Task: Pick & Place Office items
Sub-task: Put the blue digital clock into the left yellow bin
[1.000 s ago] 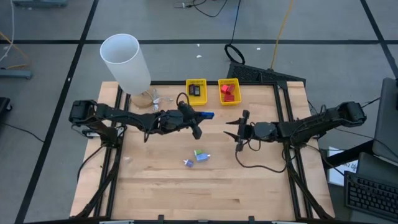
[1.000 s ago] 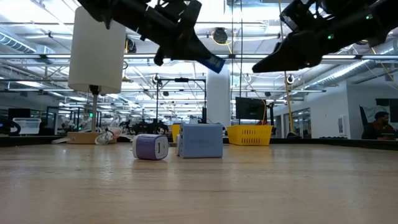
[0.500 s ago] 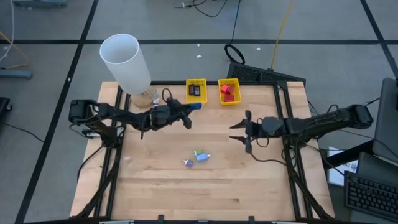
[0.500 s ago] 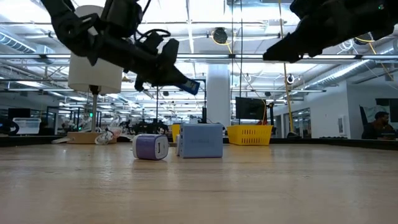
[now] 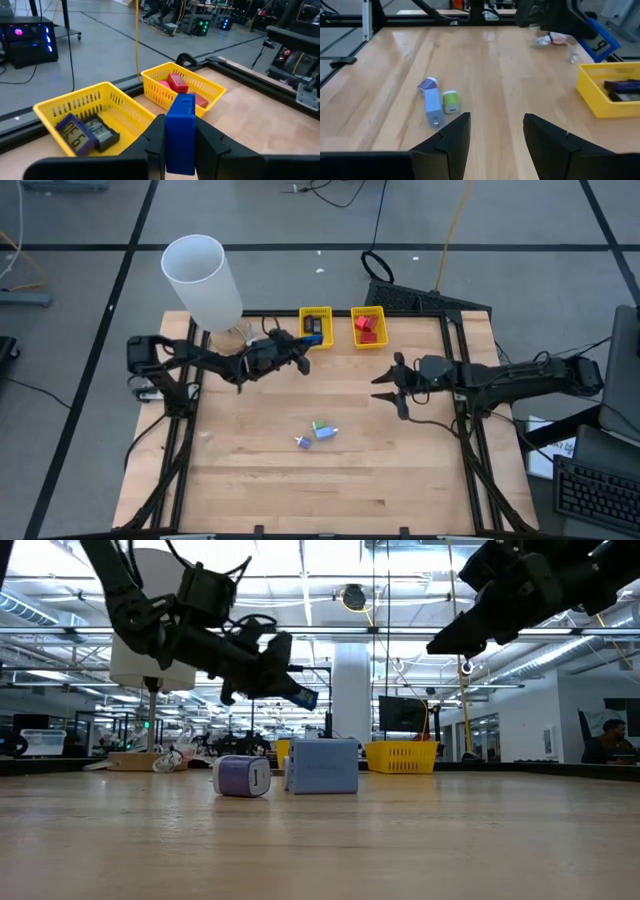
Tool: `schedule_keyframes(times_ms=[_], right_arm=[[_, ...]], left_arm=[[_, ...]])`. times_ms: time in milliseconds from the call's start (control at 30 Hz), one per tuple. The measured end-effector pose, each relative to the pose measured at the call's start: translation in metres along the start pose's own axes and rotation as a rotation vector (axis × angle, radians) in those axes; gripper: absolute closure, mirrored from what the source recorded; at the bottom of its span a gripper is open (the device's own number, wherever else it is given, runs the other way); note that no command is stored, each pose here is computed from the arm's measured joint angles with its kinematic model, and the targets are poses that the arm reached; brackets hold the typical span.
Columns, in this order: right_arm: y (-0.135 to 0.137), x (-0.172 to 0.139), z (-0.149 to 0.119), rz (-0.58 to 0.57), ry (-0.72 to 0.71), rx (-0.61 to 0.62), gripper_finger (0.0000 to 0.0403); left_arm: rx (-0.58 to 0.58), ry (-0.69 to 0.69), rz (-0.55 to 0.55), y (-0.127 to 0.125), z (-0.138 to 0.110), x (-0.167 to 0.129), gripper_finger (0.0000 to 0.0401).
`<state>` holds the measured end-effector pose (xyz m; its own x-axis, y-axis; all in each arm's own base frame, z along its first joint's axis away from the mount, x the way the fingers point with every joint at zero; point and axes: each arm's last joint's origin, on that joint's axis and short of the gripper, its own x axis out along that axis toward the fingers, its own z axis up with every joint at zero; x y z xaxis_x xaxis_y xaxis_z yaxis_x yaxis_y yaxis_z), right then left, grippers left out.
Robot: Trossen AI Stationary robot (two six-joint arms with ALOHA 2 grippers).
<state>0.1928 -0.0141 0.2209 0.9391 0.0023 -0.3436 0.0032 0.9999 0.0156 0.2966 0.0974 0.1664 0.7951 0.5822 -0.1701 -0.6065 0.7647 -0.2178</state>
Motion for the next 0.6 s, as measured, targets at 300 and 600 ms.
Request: schedule_keyframes(times_ms=[300, 600], right_arm=[[-0.002, -0.01, 0.005, -0.015, -0.036, 0.0, 0.0232], [-0.002, -0.01, 0.002, -0.015, -0.014, -0.002, 0.0232]], left_arm=[[-0.019, 0.046, 0.135, 0.004, 0.01, 0.037, 0.0343], [-0.047, 0.151, 0.238, 0.004, 0.007, 0.066, 0.0336]])
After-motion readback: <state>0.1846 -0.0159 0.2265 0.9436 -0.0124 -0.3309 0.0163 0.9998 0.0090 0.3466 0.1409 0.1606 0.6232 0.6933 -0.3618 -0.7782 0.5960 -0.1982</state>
